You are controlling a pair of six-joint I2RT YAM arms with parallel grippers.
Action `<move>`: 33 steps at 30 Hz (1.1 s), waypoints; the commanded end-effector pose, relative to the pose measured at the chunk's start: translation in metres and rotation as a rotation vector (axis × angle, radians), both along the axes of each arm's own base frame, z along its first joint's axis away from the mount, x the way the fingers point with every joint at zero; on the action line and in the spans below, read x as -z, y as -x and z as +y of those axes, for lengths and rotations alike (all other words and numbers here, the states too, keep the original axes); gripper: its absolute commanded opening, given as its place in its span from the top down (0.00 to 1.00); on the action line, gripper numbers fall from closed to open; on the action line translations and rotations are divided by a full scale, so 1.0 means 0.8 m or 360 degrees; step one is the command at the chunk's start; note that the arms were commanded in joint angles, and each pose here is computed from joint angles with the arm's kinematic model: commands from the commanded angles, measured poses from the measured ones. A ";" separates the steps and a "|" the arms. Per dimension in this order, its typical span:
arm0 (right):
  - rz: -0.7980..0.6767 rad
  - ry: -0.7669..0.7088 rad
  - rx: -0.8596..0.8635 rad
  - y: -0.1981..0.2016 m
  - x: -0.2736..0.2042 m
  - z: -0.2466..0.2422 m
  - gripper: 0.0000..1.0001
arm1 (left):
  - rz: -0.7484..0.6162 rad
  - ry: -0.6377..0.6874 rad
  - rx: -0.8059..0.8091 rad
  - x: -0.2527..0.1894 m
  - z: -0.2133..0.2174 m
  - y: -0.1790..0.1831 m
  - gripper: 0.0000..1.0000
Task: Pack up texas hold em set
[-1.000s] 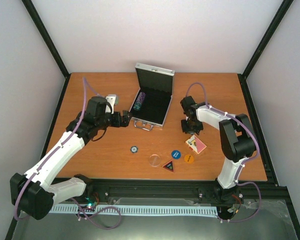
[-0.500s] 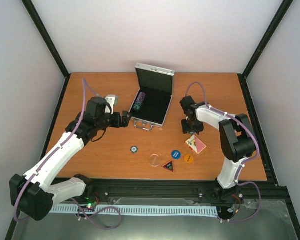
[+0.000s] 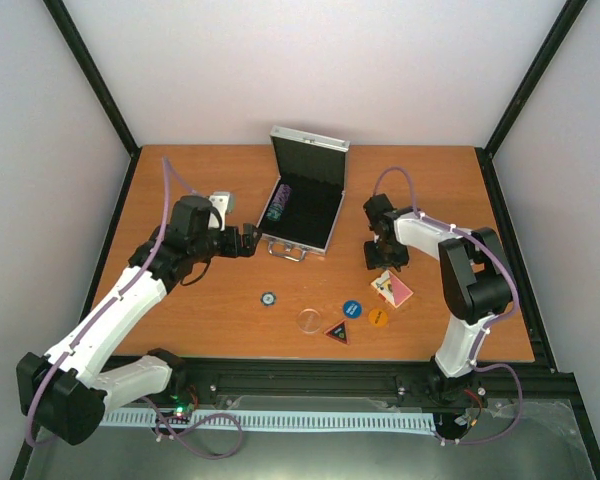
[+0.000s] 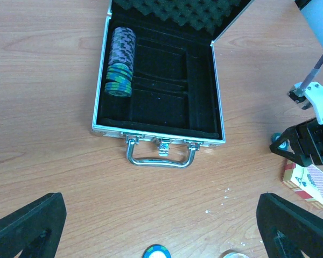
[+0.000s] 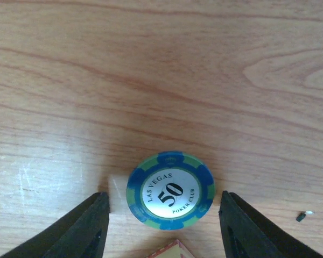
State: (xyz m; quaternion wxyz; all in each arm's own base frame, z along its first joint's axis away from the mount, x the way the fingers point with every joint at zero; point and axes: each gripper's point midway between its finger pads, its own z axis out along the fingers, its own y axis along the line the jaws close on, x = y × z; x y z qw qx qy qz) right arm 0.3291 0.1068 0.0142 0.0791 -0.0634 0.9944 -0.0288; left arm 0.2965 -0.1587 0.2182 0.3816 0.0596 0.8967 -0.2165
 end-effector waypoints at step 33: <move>0.0000 -0.0213 -0.0314 0.041 -0.033 0.129 0.66 | -0.0011 -0.0043 0.0000 -0.005 0.004 -0.001 0.00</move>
